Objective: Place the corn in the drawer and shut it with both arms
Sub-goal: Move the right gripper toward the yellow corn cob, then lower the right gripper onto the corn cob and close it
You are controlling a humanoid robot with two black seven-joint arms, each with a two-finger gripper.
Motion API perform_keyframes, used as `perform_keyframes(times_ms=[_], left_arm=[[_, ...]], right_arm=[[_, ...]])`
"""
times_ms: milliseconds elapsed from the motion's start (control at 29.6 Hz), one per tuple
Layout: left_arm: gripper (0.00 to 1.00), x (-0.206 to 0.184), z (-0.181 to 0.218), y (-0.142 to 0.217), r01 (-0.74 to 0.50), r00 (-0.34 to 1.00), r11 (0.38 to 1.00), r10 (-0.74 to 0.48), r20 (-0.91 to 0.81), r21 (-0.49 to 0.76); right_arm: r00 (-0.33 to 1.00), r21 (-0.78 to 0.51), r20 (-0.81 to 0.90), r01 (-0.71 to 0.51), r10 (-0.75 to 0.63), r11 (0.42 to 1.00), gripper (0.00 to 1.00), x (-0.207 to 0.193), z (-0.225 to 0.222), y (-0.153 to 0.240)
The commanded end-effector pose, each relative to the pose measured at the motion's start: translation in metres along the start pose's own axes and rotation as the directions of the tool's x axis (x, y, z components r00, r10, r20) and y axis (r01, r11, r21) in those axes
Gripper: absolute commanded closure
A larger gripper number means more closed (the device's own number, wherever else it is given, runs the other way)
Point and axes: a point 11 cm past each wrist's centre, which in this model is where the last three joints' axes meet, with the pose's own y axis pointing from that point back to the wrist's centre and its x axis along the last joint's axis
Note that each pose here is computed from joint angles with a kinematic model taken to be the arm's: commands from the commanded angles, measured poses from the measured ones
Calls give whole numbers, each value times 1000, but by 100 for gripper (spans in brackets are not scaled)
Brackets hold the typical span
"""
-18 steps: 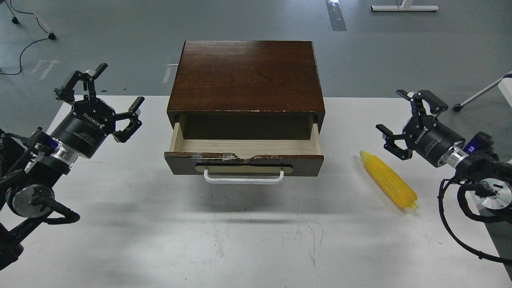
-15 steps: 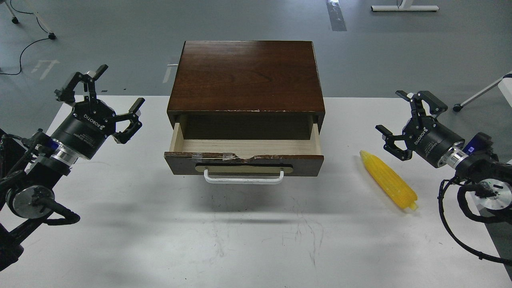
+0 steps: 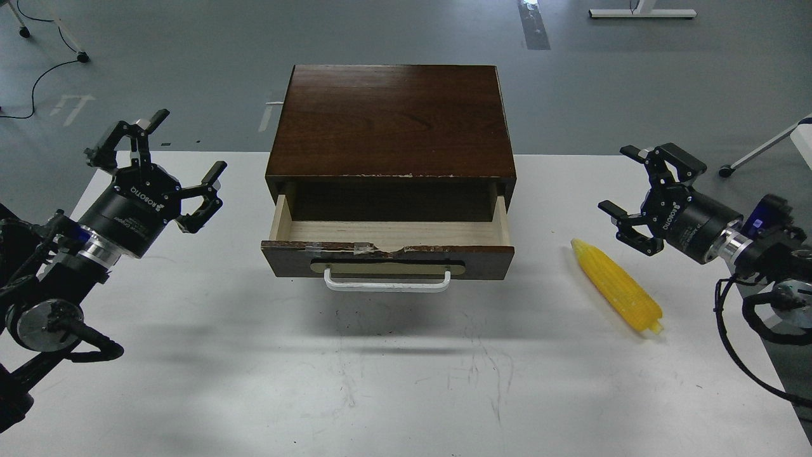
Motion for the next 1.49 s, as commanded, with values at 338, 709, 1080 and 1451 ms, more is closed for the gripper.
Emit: perform_keyframes(times_ms=[338,709,1080,1451], left_arm=[[0,-3,0,-1,12,1000,1000,-12,2,2],[0,-4,-1,-2,15,1000,1000,-15,-1,1],[0,-4,0,-2,14,1000,1000,-14,1,2],[0,-4,0,-2,14,1000,1000,-14,1,2]], right_arm=[[607,-568,-624,80,-492,819,0,16,53,41],[502,-628,-618,148,-605,764,1,-7,67,11],[454,-662,-601,176,-657,728,7,-20,80,-5],[432,-682,-579,208,-692,701,32,-33,90,-8]])
